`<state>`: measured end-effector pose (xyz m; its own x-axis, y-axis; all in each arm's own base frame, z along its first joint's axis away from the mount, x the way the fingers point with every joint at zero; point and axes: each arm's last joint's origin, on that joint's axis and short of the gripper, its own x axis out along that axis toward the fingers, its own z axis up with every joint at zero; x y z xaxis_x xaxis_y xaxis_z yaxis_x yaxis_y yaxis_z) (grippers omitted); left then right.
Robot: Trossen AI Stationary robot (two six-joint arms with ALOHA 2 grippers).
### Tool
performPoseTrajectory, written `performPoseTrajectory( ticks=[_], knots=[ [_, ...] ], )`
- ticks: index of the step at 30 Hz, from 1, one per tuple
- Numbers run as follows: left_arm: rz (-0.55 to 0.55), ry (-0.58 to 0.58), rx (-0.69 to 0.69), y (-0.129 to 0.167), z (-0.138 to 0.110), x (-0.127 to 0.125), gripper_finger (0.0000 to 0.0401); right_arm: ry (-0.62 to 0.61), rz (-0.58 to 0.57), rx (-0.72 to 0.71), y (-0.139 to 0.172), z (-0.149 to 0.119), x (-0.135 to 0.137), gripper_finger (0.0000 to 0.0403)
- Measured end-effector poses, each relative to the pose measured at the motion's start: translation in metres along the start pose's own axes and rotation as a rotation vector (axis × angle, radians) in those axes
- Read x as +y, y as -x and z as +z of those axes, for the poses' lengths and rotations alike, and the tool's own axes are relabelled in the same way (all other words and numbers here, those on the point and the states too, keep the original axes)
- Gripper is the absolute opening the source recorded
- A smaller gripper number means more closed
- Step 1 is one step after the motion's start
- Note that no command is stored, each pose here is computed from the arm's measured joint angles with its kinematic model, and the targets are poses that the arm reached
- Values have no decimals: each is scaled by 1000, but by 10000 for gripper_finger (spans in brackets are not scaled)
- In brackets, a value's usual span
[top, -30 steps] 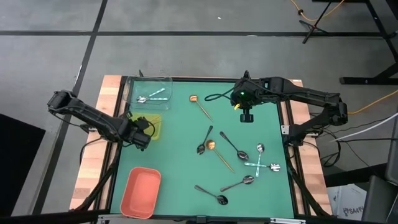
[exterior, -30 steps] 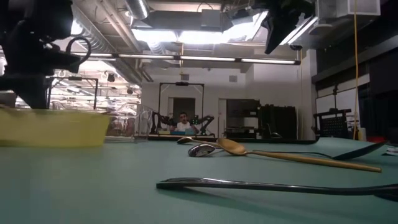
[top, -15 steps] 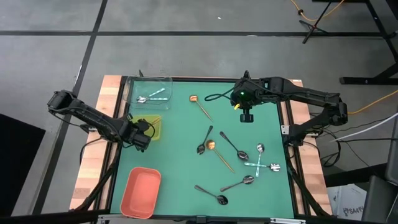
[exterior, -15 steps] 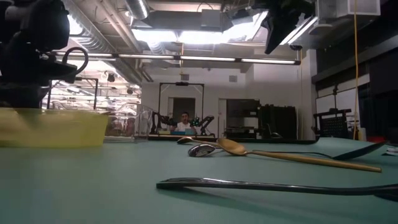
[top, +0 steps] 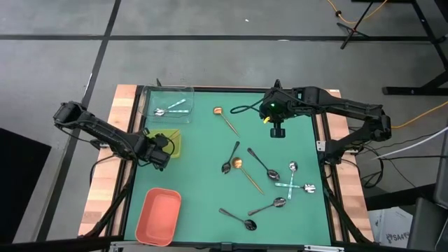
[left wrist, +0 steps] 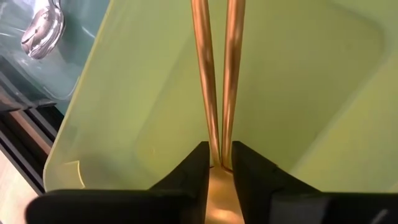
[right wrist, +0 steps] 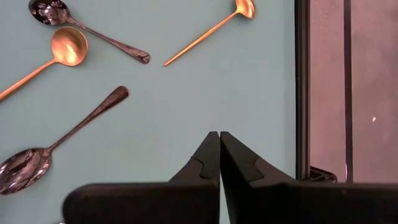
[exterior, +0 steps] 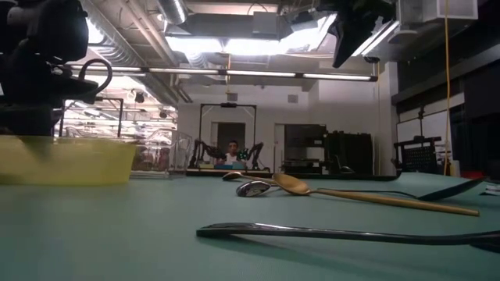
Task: Sort silverware by color (type)
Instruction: Put the black spoon into the orange bin
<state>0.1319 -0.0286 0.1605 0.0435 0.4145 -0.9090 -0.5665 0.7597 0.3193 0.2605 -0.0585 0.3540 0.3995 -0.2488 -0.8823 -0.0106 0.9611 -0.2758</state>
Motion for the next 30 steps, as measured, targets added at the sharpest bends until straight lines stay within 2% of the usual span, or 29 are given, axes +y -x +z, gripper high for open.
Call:
performPoseTrajectory(
  ticks=[16,30],
  knots=[
    [4,2,-12,1,1,0,65,-46,3,9,0,-1,0,0],
    [-87,18,-74,28,21,-6,64,-47,7,6,0,-1,0,0]
  ],
)
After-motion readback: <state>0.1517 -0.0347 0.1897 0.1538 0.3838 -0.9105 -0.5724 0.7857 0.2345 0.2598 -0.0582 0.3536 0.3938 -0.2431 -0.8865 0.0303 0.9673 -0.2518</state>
